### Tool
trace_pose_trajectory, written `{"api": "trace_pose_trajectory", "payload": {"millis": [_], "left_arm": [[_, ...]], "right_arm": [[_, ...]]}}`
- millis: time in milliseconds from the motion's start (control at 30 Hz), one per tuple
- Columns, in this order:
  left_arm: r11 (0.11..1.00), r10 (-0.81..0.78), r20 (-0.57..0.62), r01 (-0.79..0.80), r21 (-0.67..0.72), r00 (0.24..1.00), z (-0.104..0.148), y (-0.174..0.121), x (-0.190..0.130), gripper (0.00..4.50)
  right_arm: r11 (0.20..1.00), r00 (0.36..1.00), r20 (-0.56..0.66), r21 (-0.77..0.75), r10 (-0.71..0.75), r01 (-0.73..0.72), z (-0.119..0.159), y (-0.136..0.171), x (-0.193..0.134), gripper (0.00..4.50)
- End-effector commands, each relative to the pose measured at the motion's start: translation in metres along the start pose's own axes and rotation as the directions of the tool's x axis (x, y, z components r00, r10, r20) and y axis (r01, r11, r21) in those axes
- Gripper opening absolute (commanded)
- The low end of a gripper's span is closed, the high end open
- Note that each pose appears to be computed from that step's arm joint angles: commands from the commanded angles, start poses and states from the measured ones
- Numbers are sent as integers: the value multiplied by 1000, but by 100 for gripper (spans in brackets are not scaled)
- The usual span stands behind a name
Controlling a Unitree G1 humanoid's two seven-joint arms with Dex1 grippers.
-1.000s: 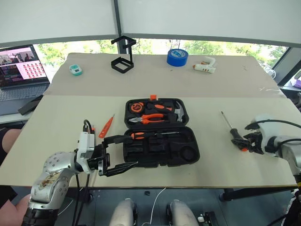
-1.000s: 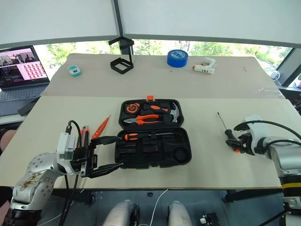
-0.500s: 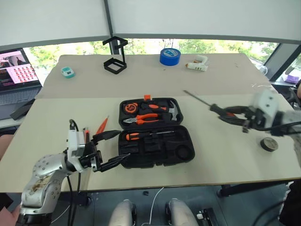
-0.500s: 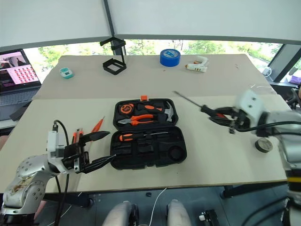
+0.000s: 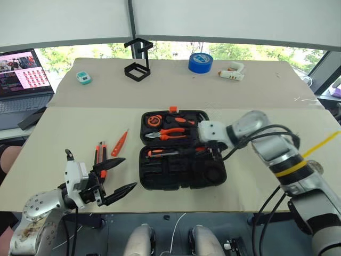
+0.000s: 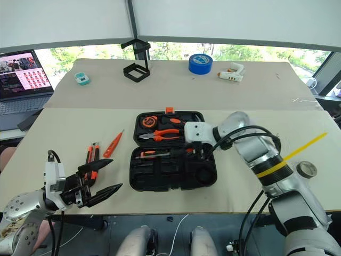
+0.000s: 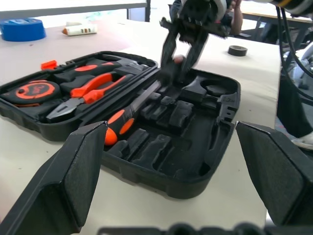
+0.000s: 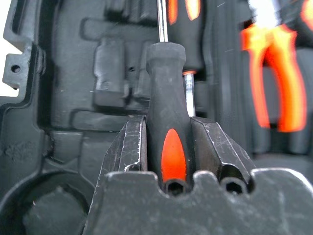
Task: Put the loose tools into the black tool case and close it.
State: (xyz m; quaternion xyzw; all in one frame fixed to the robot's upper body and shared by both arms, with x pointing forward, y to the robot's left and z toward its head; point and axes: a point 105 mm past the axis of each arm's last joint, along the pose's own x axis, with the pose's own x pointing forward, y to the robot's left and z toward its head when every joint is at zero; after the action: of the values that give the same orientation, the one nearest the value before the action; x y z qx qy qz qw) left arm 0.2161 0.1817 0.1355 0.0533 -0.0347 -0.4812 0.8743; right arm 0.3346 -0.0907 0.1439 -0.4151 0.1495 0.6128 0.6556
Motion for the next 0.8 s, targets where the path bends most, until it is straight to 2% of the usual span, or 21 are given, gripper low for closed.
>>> {"api": "trace_pose_trajectory", "payload": {"millis": [33,267,567,767,800], "left_arm": [[999,14,34,-16,51,999,13,-2,1,450],[999,18,29,-19,45,999,11,-4,3,450],[998,16,28,-17,54,999,12,-1,6,450],[998,6,27,-8,57,1000,11,-1,9,450],[998,5,27,-7,58,1000,11,0,10,450]], "right_arm": [[1000,999,-27,-8,-20,20,-2,-2,-6,99],[999,998,-52,-28,24,-25,-5,6,-4,99],[1000,993,-115,19,0,2,-23,6,-14,99],[998,994,-110,59,-13,20,-23,4,-9,99],[999,995,-102,44,-13,17,-21,4,-9,149]]}}
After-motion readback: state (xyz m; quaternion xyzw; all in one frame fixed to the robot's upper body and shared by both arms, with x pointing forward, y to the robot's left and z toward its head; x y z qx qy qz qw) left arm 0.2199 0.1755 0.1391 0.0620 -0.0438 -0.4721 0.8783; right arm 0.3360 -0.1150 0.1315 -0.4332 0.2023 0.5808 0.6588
